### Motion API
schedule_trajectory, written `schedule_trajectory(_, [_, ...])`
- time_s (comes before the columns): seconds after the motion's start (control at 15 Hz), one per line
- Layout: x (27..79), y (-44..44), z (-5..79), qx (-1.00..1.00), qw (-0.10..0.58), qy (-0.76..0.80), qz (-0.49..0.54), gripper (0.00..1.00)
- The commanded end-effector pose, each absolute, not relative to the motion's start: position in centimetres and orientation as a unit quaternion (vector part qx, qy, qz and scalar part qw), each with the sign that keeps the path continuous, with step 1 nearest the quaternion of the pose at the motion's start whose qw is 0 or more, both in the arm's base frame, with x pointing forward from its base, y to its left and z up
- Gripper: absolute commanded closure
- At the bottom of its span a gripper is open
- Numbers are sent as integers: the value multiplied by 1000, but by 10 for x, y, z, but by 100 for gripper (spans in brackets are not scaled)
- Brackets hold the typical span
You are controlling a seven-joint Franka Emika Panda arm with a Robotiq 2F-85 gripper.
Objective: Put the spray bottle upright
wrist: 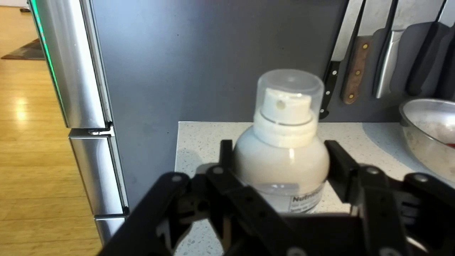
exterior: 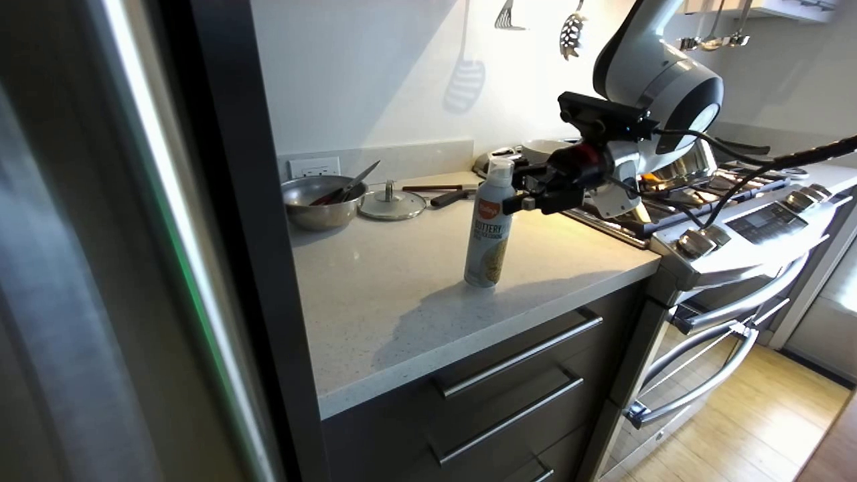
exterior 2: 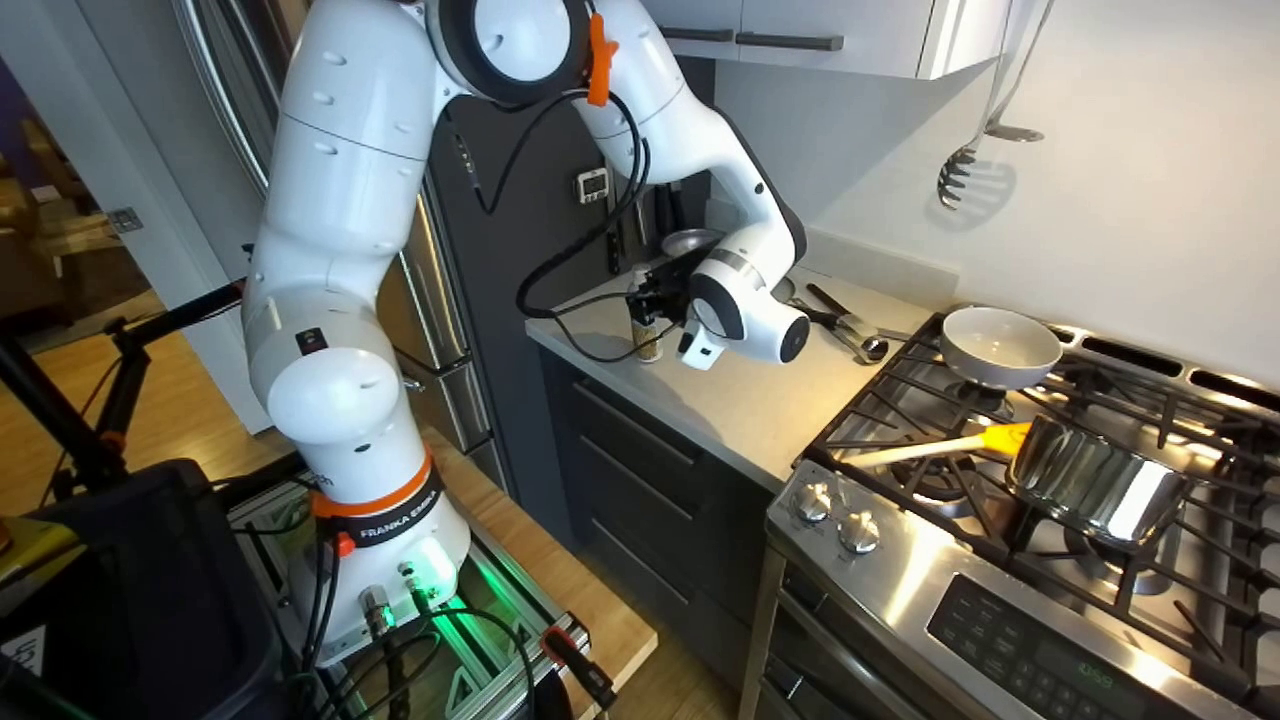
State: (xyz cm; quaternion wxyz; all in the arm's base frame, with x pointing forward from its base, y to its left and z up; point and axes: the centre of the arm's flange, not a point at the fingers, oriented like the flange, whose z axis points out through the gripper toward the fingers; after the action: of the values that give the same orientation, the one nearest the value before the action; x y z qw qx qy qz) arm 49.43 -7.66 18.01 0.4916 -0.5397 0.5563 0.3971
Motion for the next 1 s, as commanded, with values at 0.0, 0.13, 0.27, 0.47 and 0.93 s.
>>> schedule_trajectory(0.0, [491, -80, 169, -520, 513, 552, 402, 62])
schedule_trajectory(0.13, [489, -81, 166, -517, 514, 552, 404, 62])
schedule_trajectory(0.27, [488, -81, 163, -518, 515, 552, 403, 62])
schedule_trajectory(0.47, [485, -81, 164, -521, 514, 550, 402, 12])
schedule_trajectory(0.93, [479, -96, 181, -529, 508, 541, 411, 0])
